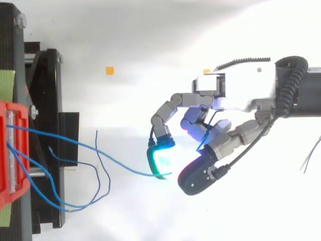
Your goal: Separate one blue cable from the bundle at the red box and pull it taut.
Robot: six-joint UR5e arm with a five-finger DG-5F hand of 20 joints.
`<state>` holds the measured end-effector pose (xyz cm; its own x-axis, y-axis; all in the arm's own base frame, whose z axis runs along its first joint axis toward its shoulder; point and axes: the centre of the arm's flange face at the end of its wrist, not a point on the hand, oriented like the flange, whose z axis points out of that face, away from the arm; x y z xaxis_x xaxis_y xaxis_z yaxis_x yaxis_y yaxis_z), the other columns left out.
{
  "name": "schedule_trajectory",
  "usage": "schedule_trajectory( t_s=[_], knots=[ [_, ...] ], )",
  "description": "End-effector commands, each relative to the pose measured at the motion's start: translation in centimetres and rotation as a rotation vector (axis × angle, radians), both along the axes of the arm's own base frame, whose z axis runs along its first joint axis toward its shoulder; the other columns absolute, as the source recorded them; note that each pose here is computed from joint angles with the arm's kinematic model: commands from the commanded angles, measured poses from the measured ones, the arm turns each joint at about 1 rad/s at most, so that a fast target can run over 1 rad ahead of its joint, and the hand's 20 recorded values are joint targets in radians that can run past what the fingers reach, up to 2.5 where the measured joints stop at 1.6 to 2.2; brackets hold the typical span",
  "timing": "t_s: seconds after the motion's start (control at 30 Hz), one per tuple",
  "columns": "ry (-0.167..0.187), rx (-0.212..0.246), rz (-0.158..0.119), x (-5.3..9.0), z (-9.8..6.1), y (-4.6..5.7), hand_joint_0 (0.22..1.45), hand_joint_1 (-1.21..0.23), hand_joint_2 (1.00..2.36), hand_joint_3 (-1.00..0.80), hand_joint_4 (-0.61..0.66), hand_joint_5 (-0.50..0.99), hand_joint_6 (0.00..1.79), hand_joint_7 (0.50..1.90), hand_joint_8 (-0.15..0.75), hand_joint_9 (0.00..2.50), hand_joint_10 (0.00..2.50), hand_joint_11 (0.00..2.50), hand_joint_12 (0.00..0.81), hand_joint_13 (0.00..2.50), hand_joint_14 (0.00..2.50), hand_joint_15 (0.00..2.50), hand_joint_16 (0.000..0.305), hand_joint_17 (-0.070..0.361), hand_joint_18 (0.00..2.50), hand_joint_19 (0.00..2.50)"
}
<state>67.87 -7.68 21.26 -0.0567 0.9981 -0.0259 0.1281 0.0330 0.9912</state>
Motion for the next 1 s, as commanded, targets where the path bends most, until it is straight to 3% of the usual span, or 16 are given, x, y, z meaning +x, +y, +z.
schedule_trajectory(
  t_s=[0.0,0.97],
  knots=[
    [-0.001,0.000,0.000,-0.01,0.09,0.00,0.65,-0.77,1.03,-0.03,-0.07,-0.16,0.91,1.20,0.259,0.89,1.62,1.36,0.325,0.91,1.51,1.53,0.026,0.059,1.20,1.67],
    [0.000,0.000,0.000,0.00,-0.02,0.00,0.65,-0.77,1.03,-0.03,-0.07,-0.16,0.91,1.18,0.265,0.91,1.61,1.35,0.325,0.93,1.44,1.54,0.027,0.061,1.21,1.64]
  ],
)
